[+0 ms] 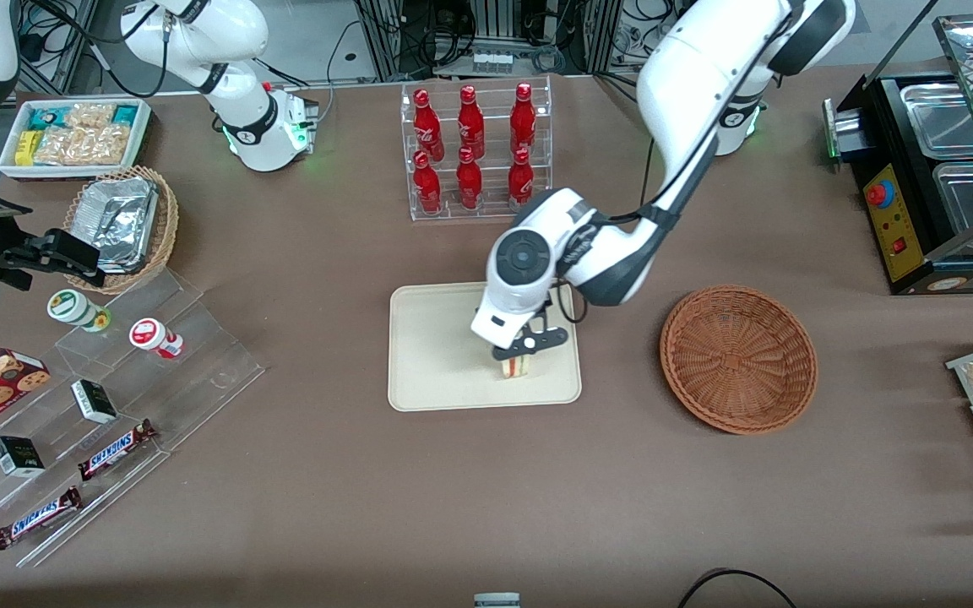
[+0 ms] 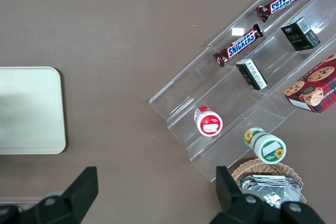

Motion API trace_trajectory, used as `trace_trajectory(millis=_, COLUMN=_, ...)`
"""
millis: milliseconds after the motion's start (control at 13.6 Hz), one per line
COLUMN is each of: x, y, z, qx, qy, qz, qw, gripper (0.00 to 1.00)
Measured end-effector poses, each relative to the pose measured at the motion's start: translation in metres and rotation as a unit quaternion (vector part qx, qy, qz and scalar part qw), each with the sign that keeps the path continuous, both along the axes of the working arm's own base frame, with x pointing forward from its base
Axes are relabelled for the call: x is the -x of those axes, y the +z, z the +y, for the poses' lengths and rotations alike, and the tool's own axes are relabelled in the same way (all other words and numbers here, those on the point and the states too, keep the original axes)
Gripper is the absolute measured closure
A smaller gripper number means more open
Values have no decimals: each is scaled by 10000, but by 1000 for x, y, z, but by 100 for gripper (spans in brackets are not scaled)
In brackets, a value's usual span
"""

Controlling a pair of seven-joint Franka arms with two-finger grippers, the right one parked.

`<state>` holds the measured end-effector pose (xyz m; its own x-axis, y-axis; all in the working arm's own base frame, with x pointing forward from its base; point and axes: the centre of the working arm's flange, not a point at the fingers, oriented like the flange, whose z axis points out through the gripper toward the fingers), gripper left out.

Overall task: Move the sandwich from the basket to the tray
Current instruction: 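Carry the sandwich with the left gripper over the white tray, then lower the sandwich onto the tray and open the left gripper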

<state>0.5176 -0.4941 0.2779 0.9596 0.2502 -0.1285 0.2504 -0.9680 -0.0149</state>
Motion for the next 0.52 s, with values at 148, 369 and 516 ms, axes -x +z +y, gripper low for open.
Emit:
trace_trajectory(millis=148, x=10, y=-10, z=-21, qx=-110, qy=-17, qz=-106, qw=9999, gripper=85)
trace_trajectory(millis=369, x=17, y=-24, z=-37, qx=-206, qy=35, qz=-204, qw=9996, gripper=85)
trace_trajectory(millis=516, x=19, y=-31, z=-42, qx=-232, qy=94, qz=-195, qw=9995, gripper=85)
